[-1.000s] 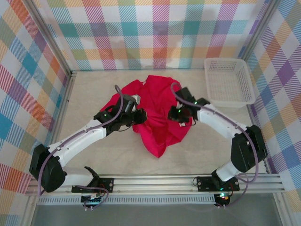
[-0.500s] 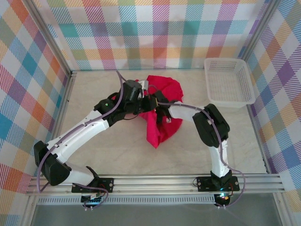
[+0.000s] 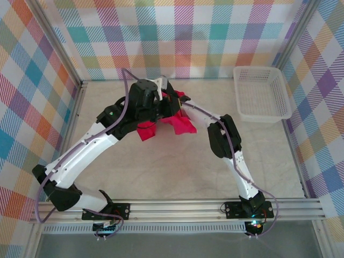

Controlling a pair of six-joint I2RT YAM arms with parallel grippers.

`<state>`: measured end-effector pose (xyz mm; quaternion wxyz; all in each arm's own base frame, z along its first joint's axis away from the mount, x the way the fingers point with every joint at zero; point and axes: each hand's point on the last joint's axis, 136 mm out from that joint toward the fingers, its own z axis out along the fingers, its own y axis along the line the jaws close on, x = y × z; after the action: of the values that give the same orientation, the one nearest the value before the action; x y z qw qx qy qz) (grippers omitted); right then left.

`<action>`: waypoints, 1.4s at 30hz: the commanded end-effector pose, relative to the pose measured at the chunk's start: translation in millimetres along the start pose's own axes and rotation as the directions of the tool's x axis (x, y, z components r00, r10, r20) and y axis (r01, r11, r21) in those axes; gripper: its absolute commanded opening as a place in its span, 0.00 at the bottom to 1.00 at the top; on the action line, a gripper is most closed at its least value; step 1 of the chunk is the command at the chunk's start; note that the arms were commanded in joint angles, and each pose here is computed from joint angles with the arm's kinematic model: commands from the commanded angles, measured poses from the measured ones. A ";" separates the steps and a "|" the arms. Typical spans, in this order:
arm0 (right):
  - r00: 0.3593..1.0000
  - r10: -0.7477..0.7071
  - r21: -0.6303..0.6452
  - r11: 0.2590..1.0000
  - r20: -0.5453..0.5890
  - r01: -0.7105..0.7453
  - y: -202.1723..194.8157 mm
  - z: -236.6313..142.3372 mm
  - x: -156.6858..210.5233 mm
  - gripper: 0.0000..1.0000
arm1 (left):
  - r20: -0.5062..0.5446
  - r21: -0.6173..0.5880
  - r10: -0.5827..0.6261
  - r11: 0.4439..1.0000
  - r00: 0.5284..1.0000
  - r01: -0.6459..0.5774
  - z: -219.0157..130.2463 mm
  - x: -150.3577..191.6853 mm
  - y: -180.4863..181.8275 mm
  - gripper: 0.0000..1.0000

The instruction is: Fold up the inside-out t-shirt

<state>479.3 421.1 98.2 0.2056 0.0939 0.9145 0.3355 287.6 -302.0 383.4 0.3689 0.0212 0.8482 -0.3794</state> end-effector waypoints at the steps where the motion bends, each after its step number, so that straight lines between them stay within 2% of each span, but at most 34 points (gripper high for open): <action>1: 0.999 0.039 0.189 0.981 0.006 -0.040 -46.6 -13.4 4.1 0.83 | 0.092 0.023 0.055 0.998 0.994 -0.058 -45.0 -22.7 -8.4 0.00; 6: 0.983 0.079 0.318 0.939 0.166 -0.130 -116.7 -78.0 -19.2 0.61 | 0.098 -0.030 0.016 0.999 0.995 -0.013 -55.1 -24.6 32.5 0.00; 8: 0.971 0.102 0.372 0.911 0.215 -0.178 -150.9 -105.7 -27.8 0.57 | 0.096 -0.053 0.012 0.999 0.995 -0.007 -59.3 -22.2 45.7 0.00; 11: 0.959 0.108 0.419 0.882 0.262 -0.214 -181.9 -138.0 -36.4 0.55 | 0.073 -0.071 0.023 0.997 0.997 -0.017 -59.6 -13.5 57.5 0.00; 14: 0.957 0.083 0.463 0.861 0.276 -0.209 -196.0 -160.5 -36.9 0.55 | 0.029 -0.095 0.026 0.995 0.999 -0.024 -50.5 2.5 71.4 0.00; 16: 0.957 0.060 0.486 0.851 0.284 -0.198 -199.3 -172.8 -34.8 0.55 | -0.005 -0.105 0.021 0.994 1.000 -0.022 -41.6 13.4 79.5 0.00; 19: 0.962 0.054 0.451 0.875 0.269 -0.176 -192.6 -178.9 -28.4 0.56 | -0.045 -0.096 -0.011 0.995 0.999 0.007 -24.2 26.7 86.6 0.00; 24: 0.988 0.047 0.272 0.959 0.148 -0.086 -148.7 -148.2 5.6 0.58 | -0.075 -0.068 -0.071 0.996 0.995 0.066 3.1 30.6 85.7 0.00; 29: 0.999 0.049 0.187 0.981 0.016 -0.051 -112.9 -89.2 45.3 0.60 | -0.080 -0.043 -0.087 0.996 0.993 0.083 12.6 21.9 75.2 0.00; 34: 0.997 0.061 0.206 0.977 -0.056 -0.048 -98.9 -36.0 62.8 0.76 | -0.047 -0.029 -0.069 0.997 0.997 0.067 1.1 5.1 61.7 0.00; 37: 0.992 0.104 0.278 0.957 -0.076 -0.079 -111.7 -13.8 69.6 0.78 | -0.006 -0.034 -0.032 0.999 0.999 0.032 -17.0 -10.8 52.2 0.00; 39: 0.988 0.133 0.317 0.943 -0.073 -0.103 -122.9 -5.0 72.5 0.74 | 0.023 -0.041 -0.009 0.999 1.000 0.010 -30.0 -20.3 48.1 0.00; 40: 0.987 0.143 0.329 0.938 -0.071 -0.112 -127.2 -1.8 72.2 0.66 | 0.037 -0.043 0.000 0.999 0.999 0.001 -36.3 -24.2 47.1 0.00; 42: 0.985 0.148 0.315 0.942 -0.083 -0.115 -123.8 -1.6 68.8 0.41 | 0.053 -0.059 0.015 0.998 0.998 -0.012 -45.0 -26.3 50.9 0.00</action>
<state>426.7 365.0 35.1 0.1665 0.1445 0.9426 0.2509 304.7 -249.5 362.3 0.3609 -0.0009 0.8599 -0.3609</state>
